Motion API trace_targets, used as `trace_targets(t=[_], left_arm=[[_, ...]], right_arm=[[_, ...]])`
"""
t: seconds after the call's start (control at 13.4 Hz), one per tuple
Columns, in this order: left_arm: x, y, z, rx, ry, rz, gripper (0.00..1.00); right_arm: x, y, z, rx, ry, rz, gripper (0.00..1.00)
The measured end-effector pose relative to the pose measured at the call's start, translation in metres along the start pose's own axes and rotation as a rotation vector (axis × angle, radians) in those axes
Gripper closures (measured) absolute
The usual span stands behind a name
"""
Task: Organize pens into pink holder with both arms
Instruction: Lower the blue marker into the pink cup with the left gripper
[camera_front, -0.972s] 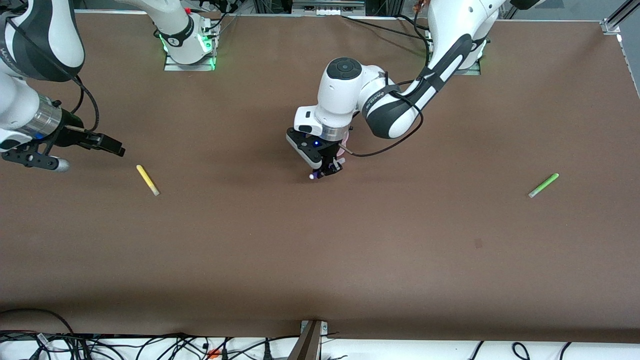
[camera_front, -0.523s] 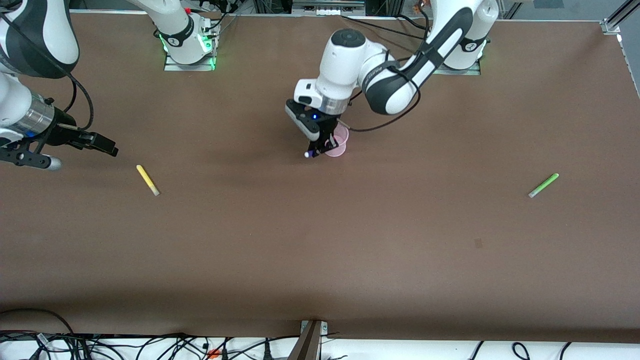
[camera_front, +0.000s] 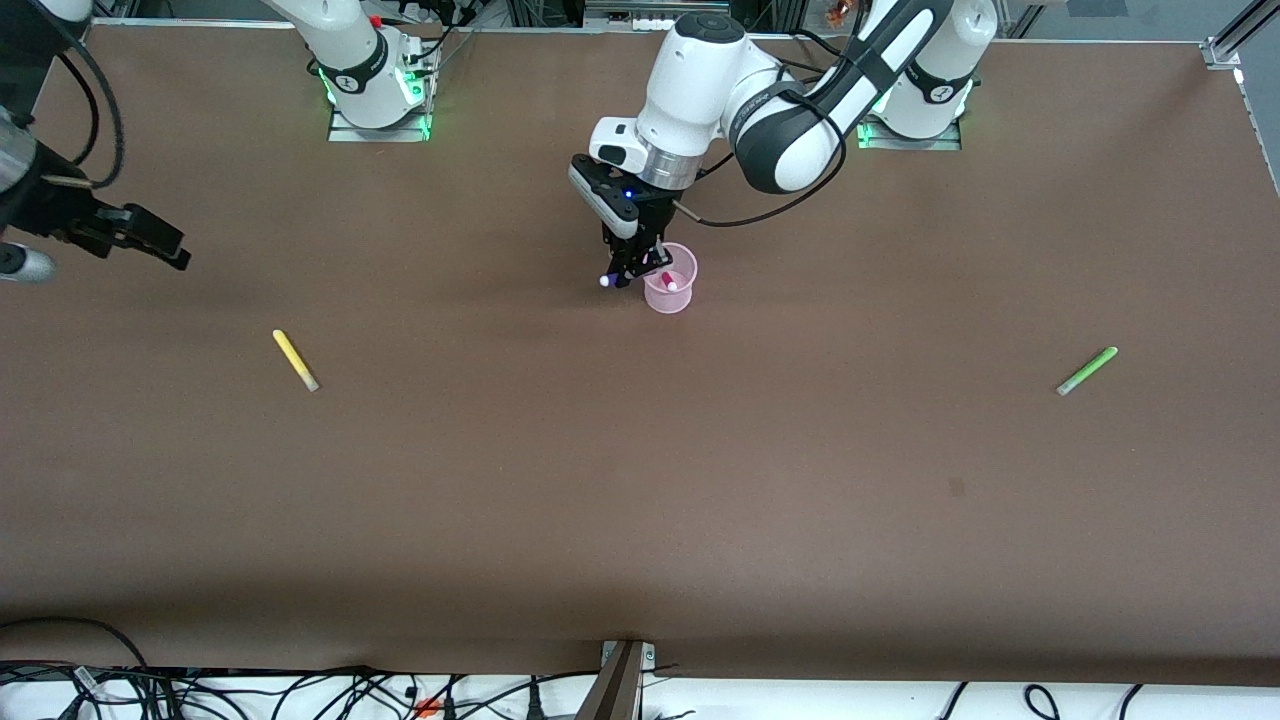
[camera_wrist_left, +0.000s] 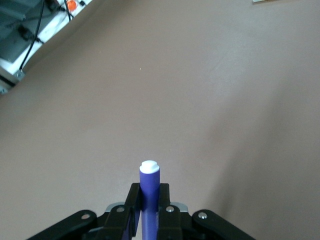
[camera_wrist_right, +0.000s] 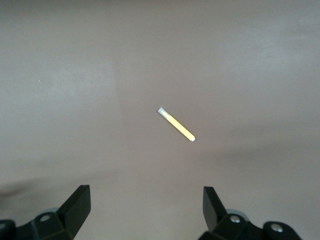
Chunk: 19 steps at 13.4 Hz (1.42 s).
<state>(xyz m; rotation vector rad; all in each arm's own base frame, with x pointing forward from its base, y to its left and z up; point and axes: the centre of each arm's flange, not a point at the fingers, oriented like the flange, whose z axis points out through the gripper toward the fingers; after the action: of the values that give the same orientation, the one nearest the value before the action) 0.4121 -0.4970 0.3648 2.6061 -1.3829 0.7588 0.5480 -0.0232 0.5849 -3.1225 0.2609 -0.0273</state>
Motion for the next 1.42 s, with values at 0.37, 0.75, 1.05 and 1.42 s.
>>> trace_targets(t=[0.37, 0.75, 1.05, 1.42], left_arm=[[-0.036, 0.015, 0.014, -0.021, 0.043, 0.115, 0.81], [-0.054, 0.002, -0.002, -0.043, 0.140, 0.134, 0.81], [-0.058, 0.009, -0.015, -0.052, 0.187, 0.176, 0.81], [-0.093, 0.011, -0.008, -0.060, 0.186, 0.307, 0.81]], right_arm=[[0.008, 0.001, 0.014, -0.011, -0.024, 0.006, 0.00], [0.011, 0.000, 0.020, -0.017, -0.032, 0.004, 0.00], [0.014, -0.001, 0.027, -0.022, -0.047, 0.004, 0.00], [0.024, -0.004, 0.064, -0.042, -0.120, 0.005, 0.00]])
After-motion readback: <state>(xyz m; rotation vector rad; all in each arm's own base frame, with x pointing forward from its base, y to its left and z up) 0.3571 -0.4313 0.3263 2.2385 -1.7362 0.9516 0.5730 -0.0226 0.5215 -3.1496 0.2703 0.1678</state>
